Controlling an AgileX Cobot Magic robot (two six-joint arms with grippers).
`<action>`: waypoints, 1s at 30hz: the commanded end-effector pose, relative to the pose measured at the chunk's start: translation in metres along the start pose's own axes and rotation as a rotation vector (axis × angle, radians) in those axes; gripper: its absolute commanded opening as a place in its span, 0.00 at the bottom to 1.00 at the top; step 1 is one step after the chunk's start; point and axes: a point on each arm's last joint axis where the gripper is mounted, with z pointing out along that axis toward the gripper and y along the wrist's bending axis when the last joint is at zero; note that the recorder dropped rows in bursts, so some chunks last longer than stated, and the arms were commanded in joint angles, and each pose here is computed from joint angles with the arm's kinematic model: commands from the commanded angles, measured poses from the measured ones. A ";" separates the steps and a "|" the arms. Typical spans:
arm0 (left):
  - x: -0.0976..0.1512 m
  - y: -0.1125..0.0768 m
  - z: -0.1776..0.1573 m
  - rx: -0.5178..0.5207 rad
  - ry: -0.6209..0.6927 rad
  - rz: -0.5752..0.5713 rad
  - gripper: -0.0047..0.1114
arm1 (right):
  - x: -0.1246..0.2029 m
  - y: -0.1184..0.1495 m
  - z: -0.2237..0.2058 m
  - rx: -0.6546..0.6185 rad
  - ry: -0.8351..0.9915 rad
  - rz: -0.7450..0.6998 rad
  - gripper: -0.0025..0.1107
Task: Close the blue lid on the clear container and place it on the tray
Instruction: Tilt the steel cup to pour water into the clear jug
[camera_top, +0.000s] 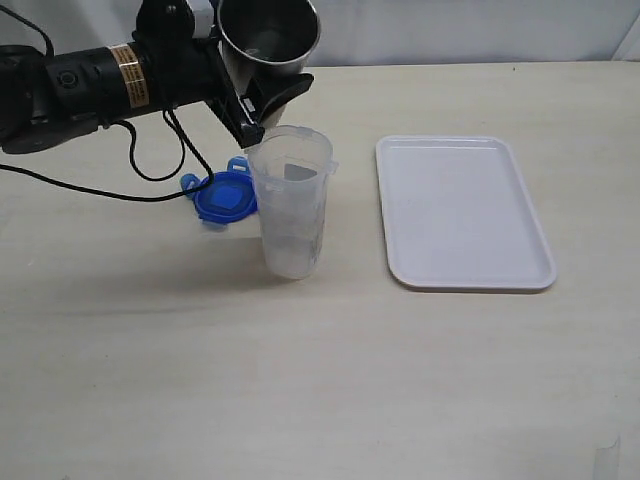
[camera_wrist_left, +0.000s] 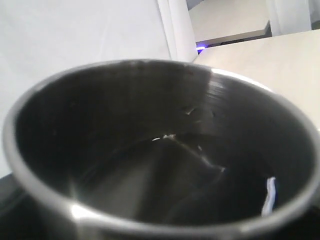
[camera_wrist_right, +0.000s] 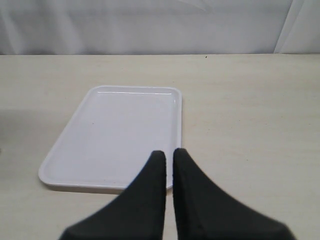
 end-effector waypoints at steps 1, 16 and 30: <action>-0.019 0.005 -0.002 -0.005 -0.098 0.014 0.04 | 0.000 -0.001 0.000 0.009 -0.002 -0.006 0.07; -0.012 0.016 -0.008 -0.046 -0.063 0.143 0.04 | 0.000 -0.001 0.000 0.009 -0.002 -0.006 0.07; -0.012 0.016 -0.009 -0.044 -0.064 0.156 0.04 | 0.000 -0.001 0.000 0.009 -0.002 -0.006 0.07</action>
